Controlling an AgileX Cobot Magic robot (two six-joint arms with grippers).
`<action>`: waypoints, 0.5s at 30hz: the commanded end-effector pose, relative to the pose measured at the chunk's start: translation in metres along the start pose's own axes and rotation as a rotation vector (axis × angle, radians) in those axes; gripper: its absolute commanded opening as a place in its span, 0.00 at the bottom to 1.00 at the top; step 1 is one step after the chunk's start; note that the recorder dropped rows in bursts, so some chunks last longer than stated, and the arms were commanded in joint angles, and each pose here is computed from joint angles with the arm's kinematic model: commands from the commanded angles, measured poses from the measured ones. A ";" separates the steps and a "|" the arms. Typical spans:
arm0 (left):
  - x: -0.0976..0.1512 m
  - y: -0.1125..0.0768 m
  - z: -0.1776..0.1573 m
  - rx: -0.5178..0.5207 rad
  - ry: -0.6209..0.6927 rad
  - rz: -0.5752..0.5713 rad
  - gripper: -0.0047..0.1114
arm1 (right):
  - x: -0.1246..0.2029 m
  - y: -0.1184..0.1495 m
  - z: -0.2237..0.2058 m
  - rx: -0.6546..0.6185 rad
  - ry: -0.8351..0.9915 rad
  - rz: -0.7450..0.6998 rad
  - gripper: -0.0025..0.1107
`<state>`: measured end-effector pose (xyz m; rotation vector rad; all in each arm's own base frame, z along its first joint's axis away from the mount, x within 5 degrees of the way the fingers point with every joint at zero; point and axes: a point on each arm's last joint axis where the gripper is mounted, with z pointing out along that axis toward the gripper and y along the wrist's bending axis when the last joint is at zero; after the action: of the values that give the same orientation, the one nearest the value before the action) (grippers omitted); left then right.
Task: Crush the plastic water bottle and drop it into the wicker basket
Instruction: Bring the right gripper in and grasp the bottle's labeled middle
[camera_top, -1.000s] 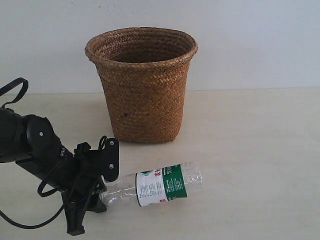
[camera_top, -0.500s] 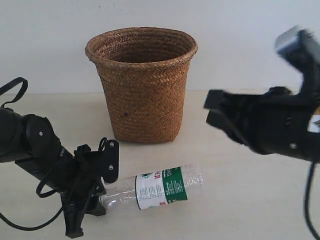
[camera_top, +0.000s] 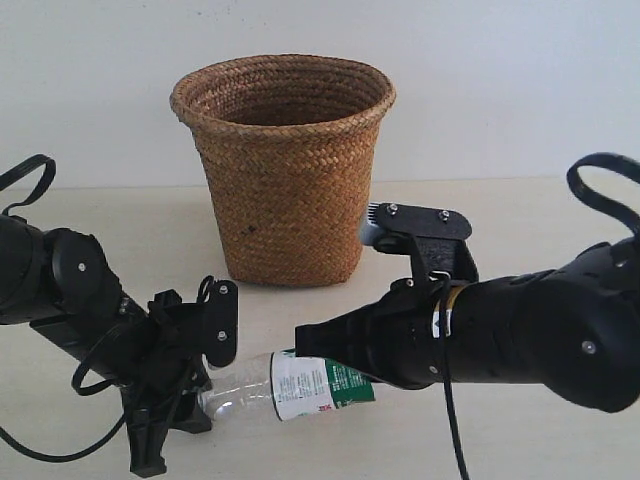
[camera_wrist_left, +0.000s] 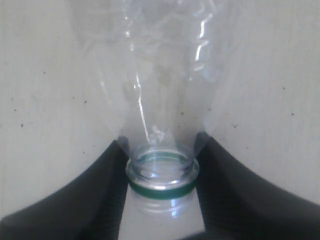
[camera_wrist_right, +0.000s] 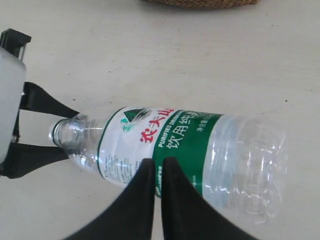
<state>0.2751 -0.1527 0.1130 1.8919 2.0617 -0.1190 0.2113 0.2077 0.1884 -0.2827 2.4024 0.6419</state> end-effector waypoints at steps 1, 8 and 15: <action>0.000 -0.007 0.001 0.053 0.010 0.000 0.08 | 0.003 -0.003 0.015 0.004 -0.010 -0.012 0.03; 0.001 -0.007 0.001 0.059 0.017 0.017 0.08 | 0.006 -0.012 0.028 0.032 0.001 0.000 0.03; 0.001 -0.007 0.001 0.060 0.017 0.030 0.08 | 0.001 -0.027 0.027 0.074 0.007 0.033 0.03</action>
<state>0.2744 -0.1530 0.1143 1.8897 2.0704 -0.1312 0.2321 0.2028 0.1633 -0.2108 2.4072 0.5960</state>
